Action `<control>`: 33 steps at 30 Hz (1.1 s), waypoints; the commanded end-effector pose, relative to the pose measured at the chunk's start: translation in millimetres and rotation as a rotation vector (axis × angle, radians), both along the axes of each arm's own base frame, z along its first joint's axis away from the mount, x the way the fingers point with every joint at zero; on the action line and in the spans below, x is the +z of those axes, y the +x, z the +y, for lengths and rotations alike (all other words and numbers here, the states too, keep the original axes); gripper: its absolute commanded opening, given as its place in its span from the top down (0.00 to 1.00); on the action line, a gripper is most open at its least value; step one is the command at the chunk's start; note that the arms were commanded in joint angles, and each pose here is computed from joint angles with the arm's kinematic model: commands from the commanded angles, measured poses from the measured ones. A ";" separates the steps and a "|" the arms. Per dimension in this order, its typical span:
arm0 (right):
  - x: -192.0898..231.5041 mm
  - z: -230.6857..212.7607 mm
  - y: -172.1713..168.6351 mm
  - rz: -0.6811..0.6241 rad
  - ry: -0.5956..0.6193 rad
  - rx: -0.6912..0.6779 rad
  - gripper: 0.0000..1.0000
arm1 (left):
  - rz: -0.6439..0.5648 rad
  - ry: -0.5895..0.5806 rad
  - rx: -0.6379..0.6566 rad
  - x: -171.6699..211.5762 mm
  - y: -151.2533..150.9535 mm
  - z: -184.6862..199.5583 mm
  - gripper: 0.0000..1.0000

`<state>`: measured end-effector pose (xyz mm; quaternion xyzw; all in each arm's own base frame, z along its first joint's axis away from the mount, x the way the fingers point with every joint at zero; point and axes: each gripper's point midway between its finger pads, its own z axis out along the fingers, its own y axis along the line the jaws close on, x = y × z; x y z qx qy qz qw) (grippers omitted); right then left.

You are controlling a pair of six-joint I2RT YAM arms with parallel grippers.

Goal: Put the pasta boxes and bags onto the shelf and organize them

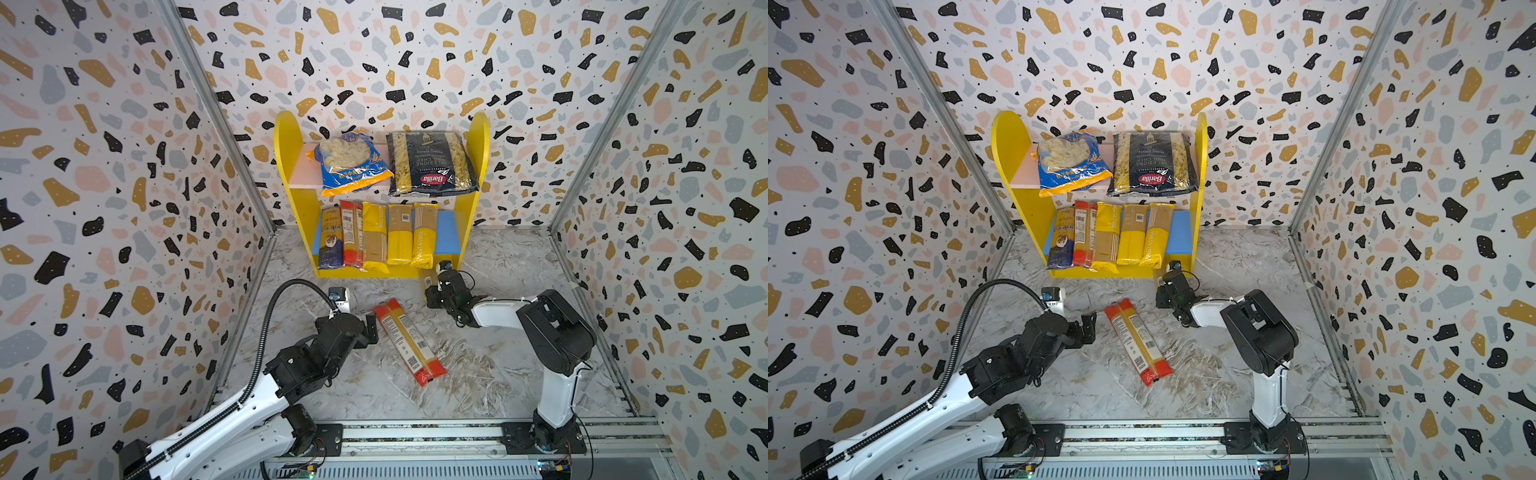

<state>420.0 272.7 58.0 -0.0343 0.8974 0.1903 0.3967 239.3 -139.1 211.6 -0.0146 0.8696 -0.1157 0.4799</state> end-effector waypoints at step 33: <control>58.8 4.7 47.0 -0.149 0.114 -0.046 0.25 | -0.043 -0.032 0.001 18.4 4.2 -3.7 0.00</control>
